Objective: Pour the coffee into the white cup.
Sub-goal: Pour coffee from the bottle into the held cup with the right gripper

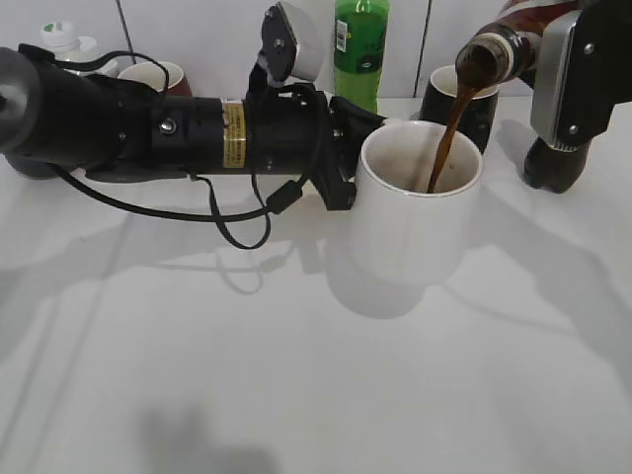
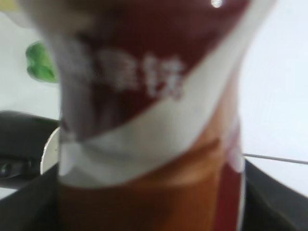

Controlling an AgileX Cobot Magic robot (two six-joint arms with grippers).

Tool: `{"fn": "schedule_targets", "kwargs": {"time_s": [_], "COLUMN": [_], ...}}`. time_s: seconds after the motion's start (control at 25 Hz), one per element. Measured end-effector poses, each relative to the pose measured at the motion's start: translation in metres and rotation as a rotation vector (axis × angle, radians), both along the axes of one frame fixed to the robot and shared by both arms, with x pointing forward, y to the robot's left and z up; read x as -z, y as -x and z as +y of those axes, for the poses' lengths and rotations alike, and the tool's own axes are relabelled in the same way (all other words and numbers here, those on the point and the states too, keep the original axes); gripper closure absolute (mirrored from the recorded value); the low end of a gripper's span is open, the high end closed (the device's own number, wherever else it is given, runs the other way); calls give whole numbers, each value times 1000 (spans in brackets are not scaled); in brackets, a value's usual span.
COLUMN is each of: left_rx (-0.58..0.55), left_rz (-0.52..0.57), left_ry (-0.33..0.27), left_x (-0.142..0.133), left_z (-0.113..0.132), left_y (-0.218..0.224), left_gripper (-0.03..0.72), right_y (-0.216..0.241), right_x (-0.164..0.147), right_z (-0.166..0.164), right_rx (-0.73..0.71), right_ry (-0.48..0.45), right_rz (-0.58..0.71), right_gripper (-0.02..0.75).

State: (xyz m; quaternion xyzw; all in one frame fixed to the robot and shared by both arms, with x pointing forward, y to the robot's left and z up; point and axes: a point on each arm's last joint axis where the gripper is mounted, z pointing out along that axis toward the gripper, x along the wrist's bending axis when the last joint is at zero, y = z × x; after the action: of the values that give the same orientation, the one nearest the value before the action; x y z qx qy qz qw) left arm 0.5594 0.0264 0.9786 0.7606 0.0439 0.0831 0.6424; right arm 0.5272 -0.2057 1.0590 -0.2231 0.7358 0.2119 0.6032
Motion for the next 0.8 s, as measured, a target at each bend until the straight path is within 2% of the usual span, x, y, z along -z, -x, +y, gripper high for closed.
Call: {"fn": "schedule_targets", "kwargs": {"time_s": [0.28, 0.8], "left_rx": [17, 25], "left_rz": [-10, -11], "left_ry": [-16, -10], "left_x": [1, 1], "left_z": [0, 0], "left_y": [1, 2], "left_gripper": [652, 652], "right_y": [0, 1], "right_x": [0, -3], "right_z": [0, 3], "right_rx": [-4, -41], "right_ry": [13, 4], "right_rz": [-12, -45], "right_gripper": [211, 211]}}
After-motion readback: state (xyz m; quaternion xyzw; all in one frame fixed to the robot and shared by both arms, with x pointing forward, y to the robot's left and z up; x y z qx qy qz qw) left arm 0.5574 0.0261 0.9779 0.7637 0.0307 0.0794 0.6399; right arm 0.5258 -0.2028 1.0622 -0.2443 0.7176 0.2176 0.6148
